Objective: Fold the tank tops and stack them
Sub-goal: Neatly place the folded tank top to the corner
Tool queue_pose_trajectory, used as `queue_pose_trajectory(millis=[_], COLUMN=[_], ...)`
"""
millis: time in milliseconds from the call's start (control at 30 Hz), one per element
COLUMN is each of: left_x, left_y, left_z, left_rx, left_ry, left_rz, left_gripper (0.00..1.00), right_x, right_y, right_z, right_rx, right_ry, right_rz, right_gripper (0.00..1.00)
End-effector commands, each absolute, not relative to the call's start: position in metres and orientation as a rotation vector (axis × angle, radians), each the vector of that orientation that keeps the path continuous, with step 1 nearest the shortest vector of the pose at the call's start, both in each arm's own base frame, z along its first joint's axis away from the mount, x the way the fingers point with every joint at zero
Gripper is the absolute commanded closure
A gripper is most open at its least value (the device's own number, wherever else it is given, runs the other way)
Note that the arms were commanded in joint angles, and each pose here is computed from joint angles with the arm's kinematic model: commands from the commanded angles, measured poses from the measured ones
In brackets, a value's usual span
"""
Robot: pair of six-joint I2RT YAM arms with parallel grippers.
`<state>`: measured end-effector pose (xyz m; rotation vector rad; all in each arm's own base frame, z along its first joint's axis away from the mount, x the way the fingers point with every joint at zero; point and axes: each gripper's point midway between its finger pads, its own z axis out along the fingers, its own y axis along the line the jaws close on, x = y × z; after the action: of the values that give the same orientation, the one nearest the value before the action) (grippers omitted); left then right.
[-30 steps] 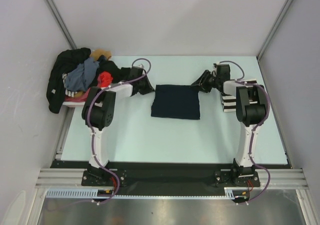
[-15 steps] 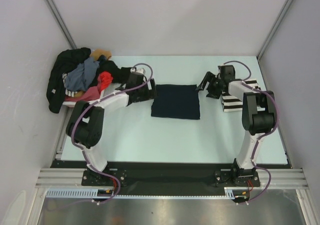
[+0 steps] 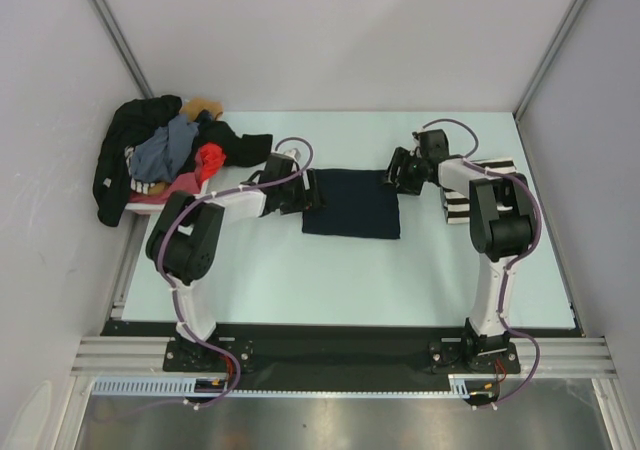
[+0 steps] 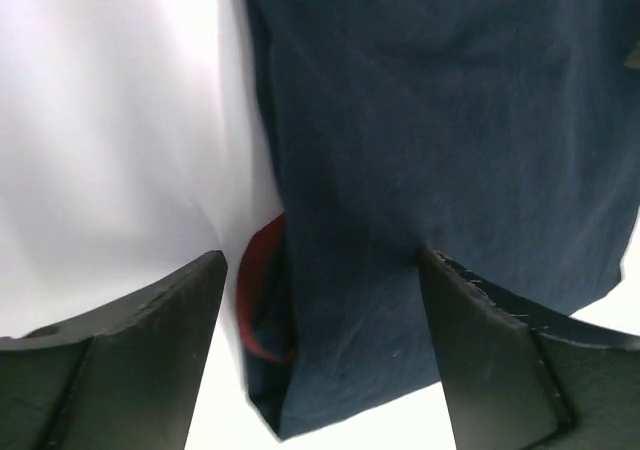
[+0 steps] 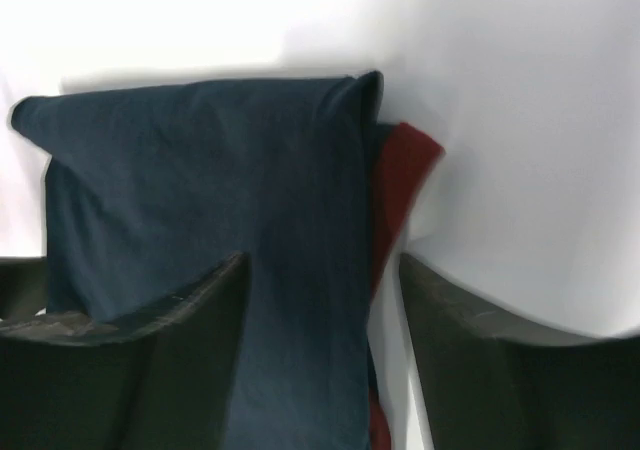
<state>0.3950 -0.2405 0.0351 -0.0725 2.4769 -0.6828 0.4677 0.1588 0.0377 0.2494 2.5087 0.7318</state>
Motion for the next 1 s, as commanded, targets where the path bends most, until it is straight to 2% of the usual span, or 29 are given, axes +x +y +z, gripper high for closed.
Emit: queue_pose_trajectory(millis=[0, 67, 100, 167, 267, 367, 400, 433, 467, 733, 967], left_x=[0.393, 0.393, 0.392, 0.394, 0.398, 0.402, 0.403, 0.406, 0.406, 0.401, 0.400], left_y=[-0.251, -0.249, -0.250, -0.253, -0.255, -0.255, -0.254, -0.255, -0.256, -0.299, -0.340], left_z=[0.023, 0.013, 0.009, 0.004, -0.008, -0.013, -0.014, -0.014, -0.013, -0.003, 0.031], left_rx=[-0.092, -0.110, -0.118, -0.122, -0.141, -0.163, -0.167, -0.166, -0.159, -0.110, -0.097], left_ry=[2.519, 2.539, 2.550, 2.560, 2.582, 2.584, 2.583, 2.587, 2.586, 2.565, 2.476], left_rz=[-0.711, -0.688, -0.689, -0.703, -0.685, -0.660, -0.624, -0.608, -0.595, -0.636, -0.748], left_gripper=[0.20, 0.27, 0.36, 0.45, 0.51, 0.65, 0.82, 0.90, 1.00, 1.00, 1.00], right_x=[0.455, 0.458, 0.458, 0.464, 0.465, 0.470, 0.471, 0.476, 0.477, 0.484, 0.489], right_y=[0.155, 0.154, 0.156, 0.158, 0.163, 0.166, 0.166, 0.163, 0.161, 0.149, 0.132], right_z=[0.006, 0.006, 0.002, 0.003, -0.006, -0.008, -0.006, -0.003, -0.002, 0.030, 0.078], right_rx=[0.250, 0.256, 0.256, 0.251, 0.248, 0.236, 0.243, 0.252, 0.258, 0.286, 0.295], right_ry=[2.620, 2.616, 2.624, 2.621, 2.649, 2.649, 2.643, 2.623, 2.619, 2.546, 2.448], right_rz=[0.626, 0.617, 0.612, 0.607, 0.593, 0.566, 0.562, 0.547, 0.540, 0.580, 0.586], right_gripper=[0.37, 0.39, 0.41, 0.43, 0.48, 0.63, 0.80, 0.93, 1.00, 1.00, 1.00])
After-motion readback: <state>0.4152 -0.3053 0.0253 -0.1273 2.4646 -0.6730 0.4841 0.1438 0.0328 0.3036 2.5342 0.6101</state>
